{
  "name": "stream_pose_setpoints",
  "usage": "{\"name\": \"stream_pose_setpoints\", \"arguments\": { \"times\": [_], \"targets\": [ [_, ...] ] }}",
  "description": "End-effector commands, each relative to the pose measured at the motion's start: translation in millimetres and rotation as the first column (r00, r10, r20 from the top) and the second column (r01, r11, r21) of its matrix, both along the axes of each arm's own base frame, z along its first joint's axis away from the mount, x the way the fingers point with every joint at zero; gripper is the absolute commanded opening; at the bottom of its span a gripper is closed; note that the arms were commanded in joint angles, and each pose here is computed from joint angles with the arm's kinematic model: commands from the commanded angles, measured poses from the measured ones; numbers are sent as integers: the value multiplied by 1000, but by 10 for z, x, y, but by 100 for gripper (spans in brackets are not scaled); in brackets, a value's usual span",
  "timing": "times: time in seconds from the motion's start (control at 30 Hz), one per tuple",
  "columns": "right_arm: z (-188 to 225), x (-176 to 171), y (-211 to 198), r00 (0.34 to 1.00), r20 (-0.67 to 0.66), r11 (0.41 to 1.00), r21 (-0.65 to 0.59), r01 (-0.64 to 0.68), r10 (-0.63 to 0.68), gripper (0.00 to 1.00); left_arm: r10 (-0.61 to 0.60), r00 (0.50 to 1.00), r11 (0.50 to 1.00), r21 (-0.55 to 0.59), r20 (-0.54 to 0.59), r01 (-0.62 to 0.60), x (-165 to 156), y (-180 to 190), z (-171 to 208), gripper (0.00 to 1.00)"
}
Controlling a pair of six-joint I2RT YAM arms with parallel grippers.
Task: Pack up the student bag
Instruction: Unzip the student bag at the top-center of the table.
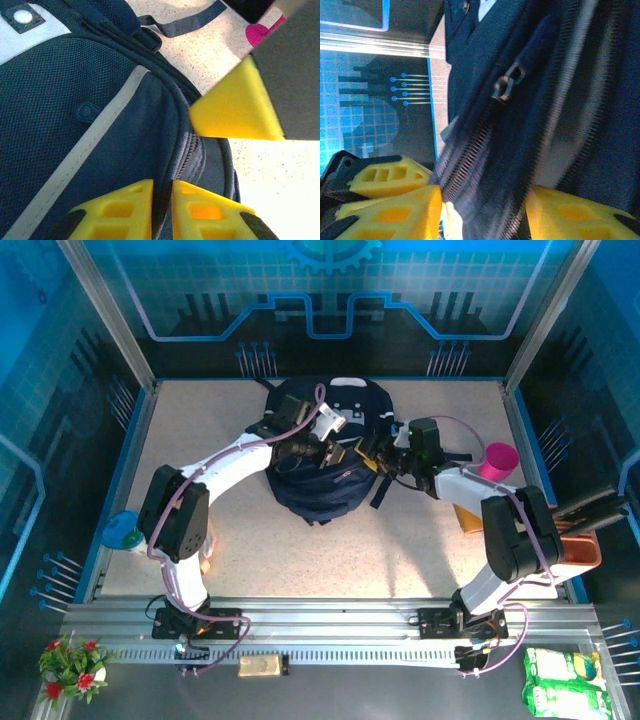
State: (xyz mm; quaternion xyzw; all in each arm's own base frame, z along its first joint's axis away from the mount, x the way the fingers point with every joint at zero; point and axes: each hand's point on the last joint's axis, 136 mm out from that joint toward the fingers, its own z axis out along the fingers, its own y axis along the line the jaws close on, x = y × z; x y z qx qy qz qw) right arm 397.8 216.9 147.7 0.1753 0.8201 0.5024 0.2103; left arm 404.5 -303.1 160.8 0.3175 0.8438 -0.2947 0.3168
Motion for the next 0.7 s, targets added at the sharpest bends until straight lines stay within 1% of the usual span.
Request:
{"name": "stream_pose_setpoints", "arguments": {
  "times": [0.0,0.07,0.13,0.23,0.3,0.37,0.5,0.53,0.67],
  "targets": [
    [258,70,205,995,75,995,68,-70,64,46,10,998,998,-66,62,-6,-81,-3,393,27],
    [274,79,248,994,81,993,86,-83,76,46,61,997,996,-63,43,-59,-103,73,408,37],
    [308,88,275,992,96,990,108,-92,82,47,150,989,987,-60,2,-149,-131,186,398,46],
    [307,100,300,992,90,987,126,-96,85,50,267,960,959,-69,-88,-274,-234,342,338,53],
    [280,99,321,993,69,987,126,-100,92,50,323,932,936,-93,-162,-341,-341,394,274,56],
    [242,100,332,995,45,988,121,-98,93,50,339,913,924,-102,-226,-368,-478,392,182,57],
    [222,105,342,995,31,988,119,-94,91,49,367,868,913,-48,-335,-404,-722,350,-67,57],
    [220,110,342,995,30,988,121,-94,91,49,377,855,908,-38,-356,-416,-752,341,-126,57],
    [254,108,368,995,36,986,131,-101,97,49,380,831,904,-27,-407,-427,-782,261,-295,57]
  ]
}}
